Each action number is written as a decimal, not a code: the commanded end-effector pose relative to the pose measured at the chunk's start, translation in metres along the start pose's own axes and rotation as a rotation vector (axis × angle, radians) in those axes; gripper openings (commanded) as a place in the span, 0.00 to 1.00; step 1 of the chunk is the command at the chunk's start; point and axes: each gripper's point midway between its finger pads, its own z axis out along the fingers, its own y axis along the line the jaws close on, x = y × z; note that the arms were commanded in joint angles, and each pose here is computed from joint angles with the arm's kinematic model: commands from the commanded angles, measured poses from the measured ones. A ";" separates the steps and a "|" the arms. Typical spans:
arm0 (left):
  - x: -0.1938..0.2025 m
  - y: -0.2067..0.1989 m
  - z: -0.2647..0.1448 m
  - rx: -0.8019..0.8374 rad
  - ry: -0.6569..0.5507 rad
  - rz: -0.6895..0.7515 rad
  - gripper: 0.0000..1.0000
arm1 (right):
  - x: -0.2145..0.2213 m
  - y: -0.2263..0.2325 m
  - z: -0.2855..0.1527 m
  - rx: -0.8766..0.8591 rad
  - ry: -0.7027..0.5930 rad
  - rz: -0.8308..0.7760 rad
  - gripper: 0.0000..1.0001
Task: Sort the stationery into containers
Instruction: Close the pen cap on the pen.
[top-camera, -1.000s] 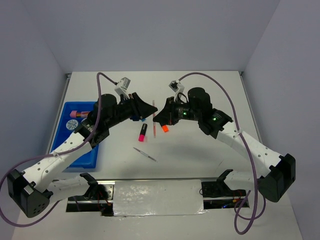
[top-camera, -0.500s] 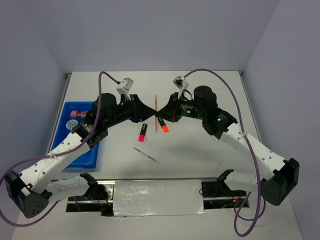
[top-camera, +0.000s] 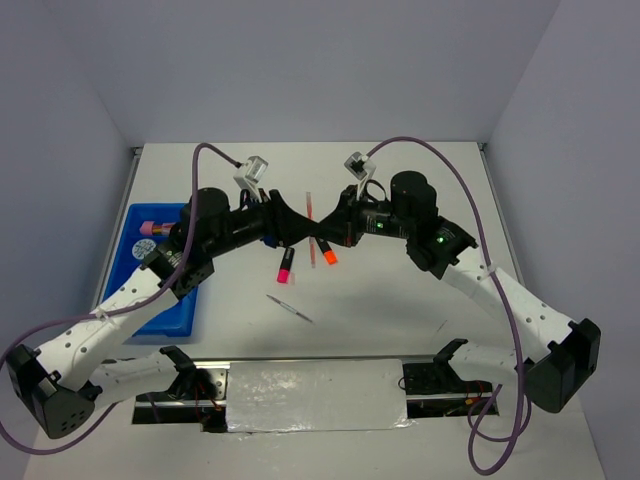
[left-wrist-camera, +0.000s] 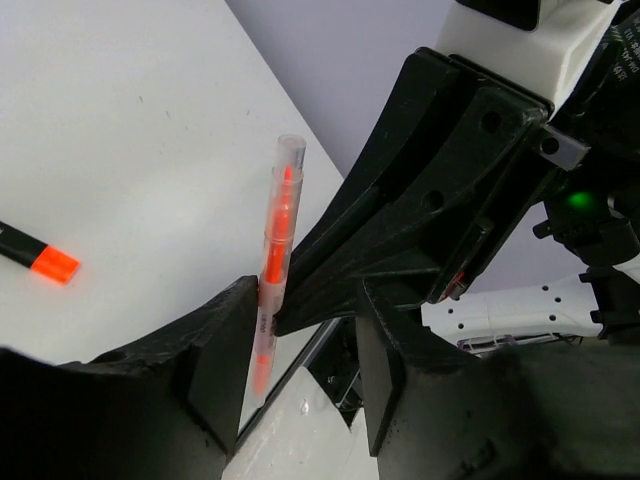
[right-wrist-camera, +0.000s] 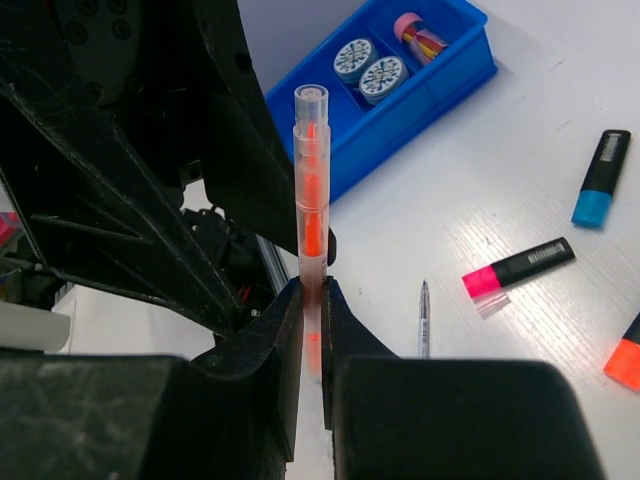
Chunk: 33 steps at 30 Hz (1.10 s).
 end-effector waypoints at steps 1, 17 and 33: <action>-0.024 -0.034 -0.009 0.126 -0.087 0.059 0.55 | -0.025 0.030 -0.010 -0.093 -0.067 -0.083 0.00; -0.028 -0.021 -0.010 0.064 -0.135 0.051 0.36 | -0.019 0.048 -0.014 -0.177 -0.052 -0.102 0.00; -0.032 -0.045 -0.018 0.156 -0.118 0.101 0.00 | -0.012 0.073 -0.016 -0.380 -0.006 -0.098 0.75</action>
